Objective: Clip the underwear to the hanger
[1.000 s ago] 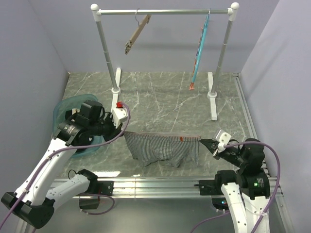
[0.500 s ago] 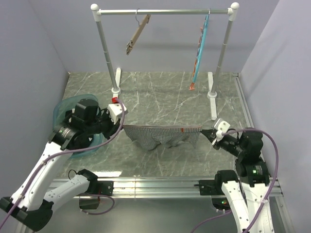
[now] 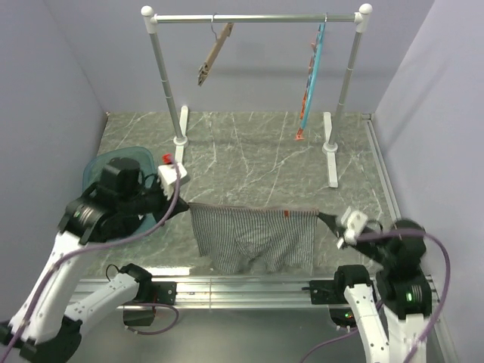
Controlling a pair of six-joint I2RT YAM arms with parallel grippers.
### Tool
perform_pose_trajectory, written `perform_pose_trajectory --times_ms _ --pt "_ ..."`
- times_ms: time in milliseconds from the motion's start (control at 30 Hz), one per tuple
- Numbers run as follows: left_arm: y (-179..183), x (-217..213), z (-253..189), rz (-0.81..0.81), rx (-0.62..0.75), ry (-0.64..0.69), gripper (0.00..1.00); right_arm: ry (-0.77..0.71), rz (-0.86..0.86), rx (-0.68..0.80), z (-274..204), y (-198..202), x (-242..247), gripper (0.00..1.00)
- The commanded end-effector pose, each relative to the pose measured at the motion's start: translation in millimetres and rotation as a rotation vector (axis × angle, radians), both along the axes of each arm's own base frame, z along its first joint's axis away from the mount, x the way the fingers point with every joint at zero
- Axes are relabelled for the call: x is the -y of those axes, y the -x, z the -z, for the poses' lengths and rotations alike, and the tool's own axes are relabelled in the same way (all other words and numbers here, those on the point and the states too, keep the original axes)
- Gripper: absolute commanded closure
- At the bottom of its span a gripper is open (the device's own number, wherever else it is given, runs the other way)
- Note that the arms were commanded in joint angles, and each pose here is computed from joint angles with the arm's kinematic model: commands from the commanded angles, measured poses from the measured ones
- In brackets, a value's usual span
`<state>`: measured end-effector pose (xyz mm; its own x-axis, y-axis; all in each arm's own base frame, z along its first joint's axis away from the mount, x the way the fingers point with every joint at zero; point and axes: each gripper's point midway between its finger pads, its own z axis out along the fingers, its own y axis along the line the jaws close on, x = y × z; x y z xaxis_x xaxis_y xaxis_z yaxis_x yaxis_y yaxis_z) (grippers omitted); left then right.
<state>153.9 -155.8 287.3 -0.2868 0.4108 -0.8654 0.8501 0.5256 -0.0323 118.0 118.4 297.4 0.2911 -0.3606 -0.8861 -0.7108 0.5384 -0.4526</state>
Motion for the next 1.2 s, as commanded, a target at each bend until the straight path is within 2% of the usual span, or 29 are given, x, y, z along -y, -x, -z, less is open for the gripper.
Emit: perform_pose_trajectory --times_ms 0,67,133,167,233,267,300,333,367,400,467,500,567,600,700,767,867,933,1033,1167 --pt "-23.6 9.0 26.3 -0.051 -0.171 -0.041 1.00 0.046 0.116 -0.213 38.2 -53.2 15.6 1.00" --pt "-50.4 15.2 56.7 -0.098 -0.266 -0.102 1.00 0.089 0.146 -0.322 72.4 -84.8 21.1 1.00" --pt "-64.8 17.0 84.5 -0.129 -0.347 -0.155 1.00 0.116 0.151 -0.363 95.7 -106.5 20.4 1.00" --pt "-85.7 18.3 110.0 -0.171 -0.383 -0.206 1.00 0.150 0.166 -0.435 119.1 -118.6 22.3 1.00" --pt "-104.0 16.9 134.4 -0.222 -0.436 -0.263 1.00 0.186 0.160 -0.444 139.0 -135.5 14.7 1.00" --pt "-122.3 17.5 155.7 -0.258 -0.464 -0.304 0.99 0.234 0.197 -0.503 161.2 -145.6 18.1 0.96" --pt "-130.9 17.1 165.1 -0.295 -0.485 -0.317 0.94 0.236 0.214 -0.526 169.0 -152.0 15.5 0.88" --pt "-139.3 17.2 174.7 -0.319 -0.501 -0.331 0.91 0.234 0.222 -0.514 169.3 -163.4 11.4 0.79" --pt "-149.7 16.9 191.5 -0.345 -0.536 -0.356 0.88 0.255 0.238 -0.583 187.4 -169.7 11.4 0.70" --pt "-158.8 16.1 197.8 -0.380 -0.544 -0.362 0.80 0.246 0.286 -0.594 183.6 -181.6 14.5 0.55" --pt "-173.0 13.3 204.1 -0.412 -0.570 -0.354 0.72 0.266 0.326 -0.641 193.3 -193.2 18.7 0.48" --pt "-174.3 12.6 202.7 -0.411 -0.580 -0.346 0.64 0.279 0.347 -0.627 189.6 -199.0 22.6 0.46" --pt "-178.6 7.9 195.1 -0.432 -0.574 -0.338 0.55 0.333 0.415 -0.605 188.8 -202.3 37.2 0.43" --pt "-177.0 6.4 192.3 -0.440 -0.571 -0.338 0.46 0.353 0.433 -0.589 186.6 -203.4 42.4 0.41" --pt "-166.7 -2.4 185.0 -0.445 -0.534 -0.347 0.42 0.388 0.424 -0.599 183.9 -191.1 47.1 0.41" --pt "-146.7 5.5 179.2 -0.361 -0.536 -0.293 0.42 0.379 0.331 -0.643 184.9 -170.4 35.8 0.44" --pt "-107.7 27.2 177.0 -0.165 -0.552 -0.240 0.48 0.467 0.204 -0.713 199.7 -137.8 20.6 0.50" --pt "-86.2 43.7 181.3 -0.056 -0.520 -0.283 0.50 0.538 0.116 -0.754 212.2 -116.2 8.6 0.54" --pt "-71.1 55.2 196.3 0.011 -0.478 -0.352 0.55 0.606 0.053 -0.799 229.0 -98.6 -3.8 0.56" --pt "-65.7 58.7 222.6 0.029 -0.536 -0.419 0.60 0.681 0.029 -0.850 254.3 -89.4 -10.7 0.59"
